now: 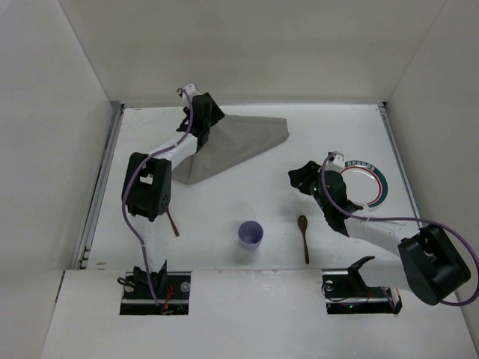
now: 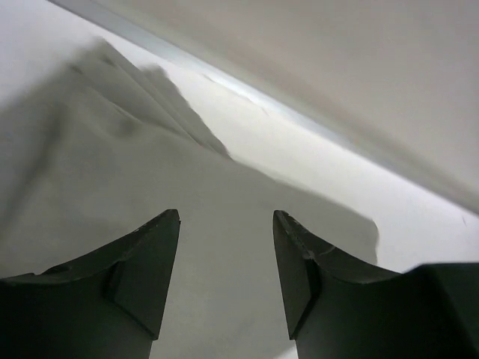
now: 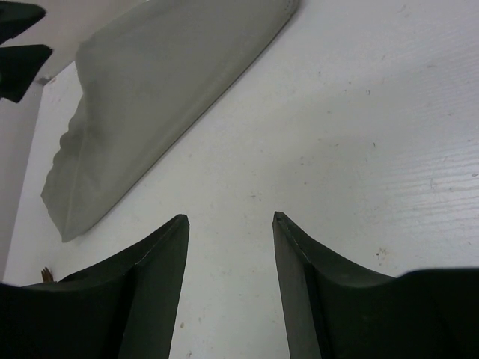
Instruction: Set the dinner table for one person
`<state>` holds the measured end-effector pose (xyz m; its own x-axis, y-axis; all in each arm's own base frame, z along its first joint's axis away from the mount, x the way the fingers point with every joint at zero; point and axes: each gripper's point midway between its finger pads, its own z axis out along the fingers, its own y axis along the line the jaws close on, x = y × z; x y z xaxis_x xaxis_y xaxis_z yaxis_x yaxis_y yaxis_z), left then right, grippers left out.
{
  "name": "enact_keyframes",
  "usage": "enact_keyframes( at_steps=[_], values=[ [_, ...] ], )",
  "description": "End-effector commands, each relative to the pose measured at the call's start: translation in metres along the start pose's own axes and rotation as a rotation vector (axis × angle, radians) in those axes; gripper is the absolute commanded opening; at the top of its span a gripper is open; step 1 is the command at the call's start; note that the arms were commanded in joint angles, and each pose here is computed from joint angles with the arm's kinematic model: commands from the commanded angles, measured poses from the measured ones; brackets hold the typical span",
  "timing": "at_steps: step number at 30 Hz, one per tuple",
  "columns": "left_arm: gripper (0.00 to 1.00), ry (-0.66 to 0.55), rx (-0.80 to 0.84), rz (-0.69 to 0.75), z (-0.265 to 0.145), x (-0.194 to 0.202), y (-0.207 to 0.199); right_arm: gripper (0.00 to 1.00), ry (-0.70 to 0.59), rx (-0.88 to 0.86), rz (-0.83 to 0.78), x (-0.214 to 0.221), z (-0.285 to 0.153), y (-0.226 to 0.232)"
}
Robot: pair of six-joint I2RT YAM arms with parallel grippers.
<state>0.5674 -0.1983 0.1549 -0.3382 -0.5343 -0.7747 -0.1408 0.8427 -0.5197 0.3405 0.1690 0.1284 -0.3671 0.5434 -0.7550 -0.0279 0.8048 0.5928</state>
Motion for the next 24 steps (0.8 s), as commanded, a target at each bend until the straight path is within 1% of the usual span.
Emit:
enact_keyframes(
  at_steps=[1,4,6,9,14,17,24],
  values=[
    [0.51,-0.067,-0.089,0.006,-0.001,-0.041,0.037,0.55,-0.057,-0.027,0.015,-0.016,0.002,0.012],
    [0.52,-0.083,-0.113,0.003,0.01,-0.06,0.058,0.55,-0.039,-0.037,0.008,-0.012,0.004,0.016],
    [0.52,-0.073,-0.128,0.009,0.02,-0.065,0.068,0.56,-0.038,-0.044,0.0,-0.01,0.004,0.019],
    [0.52,-0.04,-0.146,0.023,0.032,-0.062,0.074,0.56,-0.027,-0.042,-0.003,-0.007,0.006,0.019],
    [0.53,0.007,-0.157,0.107,0.051,-0.053,0.076,0.56,-0.023,-0.044,-0.005,-0.005,0.007,0.02],
    [0.52,0.03,-0.164,0.125,0.058,-0.048,0.081,0.56,-0.016,-0.05,-0.009,-0.004,0.007,0.023],
    [0.48,0.02,-0.206,0.126,0.073,-0.045,0.093,0.56,-0.02,-0.052,-0.008,-0.004,0.006,0.024]
  ],
)
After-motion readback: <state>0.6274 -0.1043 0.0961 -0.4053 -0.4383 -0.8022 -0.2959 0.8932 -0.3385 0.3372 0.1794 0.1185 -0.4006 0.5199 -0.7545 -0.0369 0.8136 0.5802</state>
